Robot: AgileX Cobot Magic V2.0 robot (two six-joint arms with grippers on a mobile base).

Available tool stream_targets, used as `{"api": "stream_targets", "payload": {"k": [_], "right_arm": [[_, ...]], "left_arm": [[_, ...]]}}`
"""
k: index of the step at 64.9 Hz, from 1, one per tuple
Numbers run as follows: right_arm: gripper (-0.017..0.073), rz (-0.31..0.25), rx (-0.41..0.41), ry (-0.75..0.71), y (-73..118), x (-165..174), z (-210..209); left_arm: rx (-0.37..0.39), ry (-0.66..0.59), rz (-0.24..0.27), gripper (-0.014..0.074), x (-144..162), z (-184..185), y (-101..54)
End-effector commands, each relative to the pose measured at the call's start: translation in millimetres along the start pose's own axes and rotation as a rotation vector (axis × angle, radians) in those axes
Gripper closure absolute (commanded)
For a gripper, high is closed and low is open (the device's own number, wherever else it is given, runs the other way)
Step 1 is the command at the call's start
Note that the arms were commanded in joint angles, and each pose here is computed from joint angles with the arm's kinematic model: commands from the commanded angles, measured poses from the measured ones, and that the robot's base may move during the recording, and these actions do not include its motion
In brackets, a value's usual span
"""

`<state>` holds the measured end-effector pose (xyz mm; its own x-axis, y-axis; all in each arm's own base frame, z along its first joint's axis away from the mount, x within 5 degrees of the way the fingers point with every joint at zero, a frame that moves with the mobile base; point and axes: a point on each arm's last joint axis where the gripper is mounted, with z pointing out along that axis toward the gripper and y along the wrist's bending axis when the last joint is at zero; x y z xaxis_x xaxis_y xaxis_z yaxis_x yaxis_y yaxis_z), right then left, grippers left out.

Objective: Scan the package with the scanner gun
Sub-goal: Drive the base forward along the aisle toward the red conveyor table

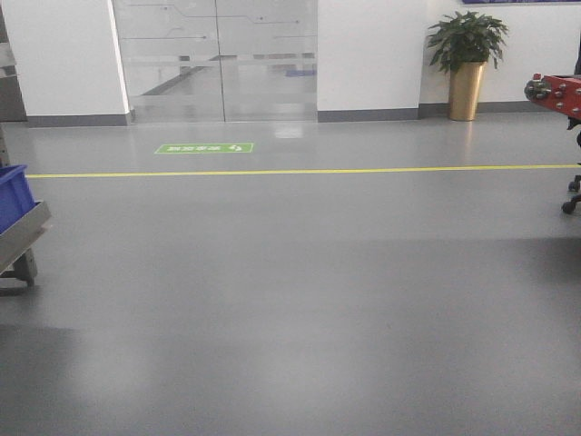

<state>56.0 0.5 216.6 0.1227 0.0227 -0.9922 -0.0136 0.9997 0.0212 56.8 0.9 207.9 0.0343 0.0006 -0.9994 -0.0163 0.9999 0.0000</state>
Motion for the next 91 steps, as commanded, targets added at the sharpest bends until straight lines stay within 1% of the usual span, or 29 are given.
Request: {"api": "stream_targets", "payload": {"k": [1, 91], "right_arm": [[0.0721, -0.005, 0.0, -0.025, 0.0, -2.2, -0.2], [0.0721, -0.005, 0.0, -0.025, 0.0, -2.2, -0.2]], "left_arm": [[0.001, -0.018, -0.016, 0.0704, -2.1, -0.4, 0.0], [0.001, -0.018, -0.016, 0.0704, -2.1, -0.4, 0.0]]}}
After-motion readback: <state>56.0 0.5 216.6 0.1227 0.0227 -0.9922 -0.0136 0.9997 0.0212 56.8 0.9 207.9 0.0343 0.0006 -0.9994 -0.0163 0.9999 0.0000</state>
